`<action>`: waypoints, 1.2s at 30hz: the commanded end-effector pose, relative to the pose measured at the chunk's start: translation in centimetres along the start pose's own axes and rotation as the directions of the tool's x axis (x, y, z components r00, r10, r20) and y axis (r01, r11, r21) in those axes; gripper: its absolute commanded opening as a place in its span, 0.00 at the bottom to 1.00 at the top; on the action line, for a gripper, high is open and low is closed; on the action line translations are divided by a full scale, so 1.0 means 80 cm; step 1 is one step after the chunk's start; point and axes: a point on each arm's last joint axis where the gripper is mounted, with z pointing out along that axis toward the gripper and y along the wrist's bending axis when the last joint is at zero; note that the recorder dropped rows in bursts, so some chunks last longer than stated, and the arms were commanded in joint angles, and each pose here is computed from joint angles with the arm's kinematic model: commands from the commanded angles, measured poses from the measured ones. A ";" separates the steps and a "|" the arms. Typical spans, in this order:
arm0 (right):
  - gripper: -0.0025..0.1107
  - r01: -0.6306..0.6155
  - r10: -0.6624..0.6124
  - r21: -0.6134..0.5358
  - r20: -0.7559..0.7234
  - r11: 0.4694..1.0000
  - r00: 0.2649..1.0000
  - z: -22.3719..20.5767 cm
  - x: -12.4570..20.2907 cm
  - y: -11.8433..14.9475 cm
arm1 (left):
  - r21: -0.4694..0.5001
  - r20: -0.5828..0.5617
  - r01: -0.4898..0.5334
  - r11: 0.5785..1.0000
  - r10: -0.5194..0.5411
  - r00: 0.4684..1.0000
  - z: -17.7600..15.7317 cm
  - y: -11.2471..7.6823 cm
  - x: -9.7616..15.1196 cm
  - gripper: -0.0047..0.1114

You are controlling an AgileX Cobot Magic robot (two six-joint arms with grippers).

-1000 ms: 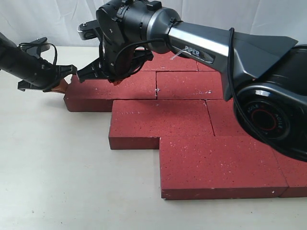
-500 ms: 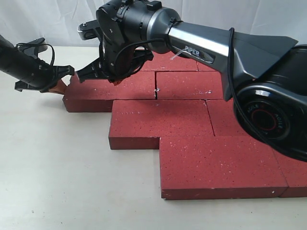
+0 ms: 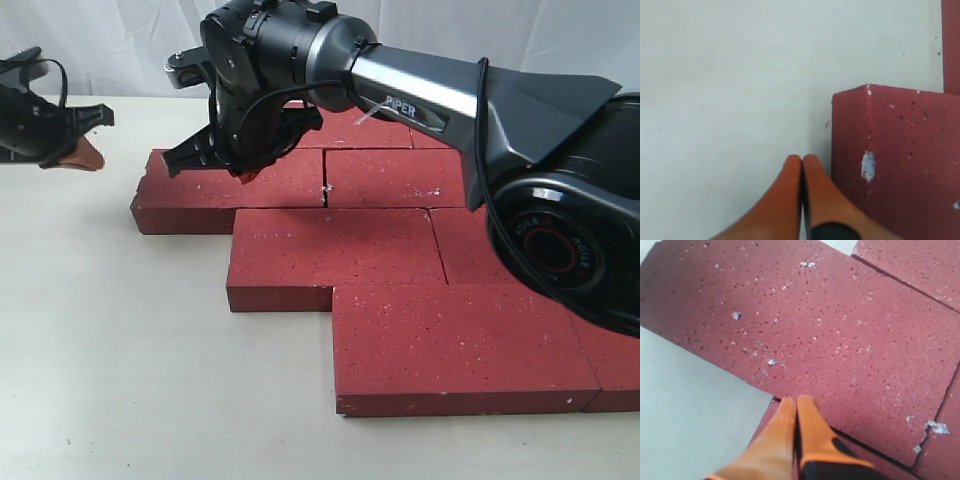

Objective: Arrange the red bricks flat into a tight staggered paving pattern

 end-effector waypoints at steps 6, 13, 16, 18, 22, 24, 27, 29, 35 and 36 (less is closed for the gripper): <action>0.02 -0.024 0.016 -0.078 -0.096 0.997 0.995 -0.004 0.010 0.006 | -0.056 0.029 -0.034 0.998 0.036 0.999 -0.091 -0.022 -0.009 0.04; 0.02 0.038 -0.066 -0.188 -0.144 0.981 0.987 -0.035 0.014 0.014 | -0.038 0.055 -0.058 0.998 0.061 0.997 -0.140 -0.043 0.008 0.04; 0.02 0.055 -0.096 -0.226 -0.173 0.973 0.980 -0.041 0.018 0.017 | -0.049 0.053 -0.069 0.996 0.072 0.996 -0.154 -0.046 0.024 0.04; 0.02 0.059 -0.105 -0.243 -0.179 0.968 0.978 -0.045 0.018 0.019 | -0.055 0.059 -0.076 0.996 0.079 0.995 -0.165 -0.049 0.036 0.04; 0.02 0.092 -0.140 -0.276 -0.158 0.957 0.977 -0.054 0.017 0.021 | -0.083 0.094 -0.098 0.992 0.106 0.990 -0.184 -0.055 0.056 0.04; 0.02 0.103 -0.147 -0.278 -0.144 0.955 0.978 -0.060 0.015 0.019 | -0.109 0.114 -0.118 0.987 0.130 0.985 -0.191 -0.063 0.067 0.04; 0.02 0.078 -0.125 -0.308 -0.134 0.948 0.983 -0.069 0.011 0.011 | -0.147 0.128 -0.175 0.974 0.194 0.973 -0.197 -0.079 0.085 0.04; 0.02 0.043 -0.091 -0.330 -0.130 0.943 0.987 -0.074 0.007 0.000 | -0.164 0.142 -0.228 0.960 0.252 0.957 -0.199 -0.093 0.095 0.04; 0.02 -0.006 -0.033 -0.371 -0.098 0.929 0.995 -0.100 -0.002 -0.018 | -0.155 0.149 -0.307 0.939 0.329 0.932 -0.205 -0.116 0.116 0.04; 0.02 -0.001 -0.034 -0.367 -0.090 0.930 0.995 -0.103 -0.003 -0.021 | -0.155 0.145 -0.313 0.937 0.335 0.931 -0.204 -0.117 0.118 0.04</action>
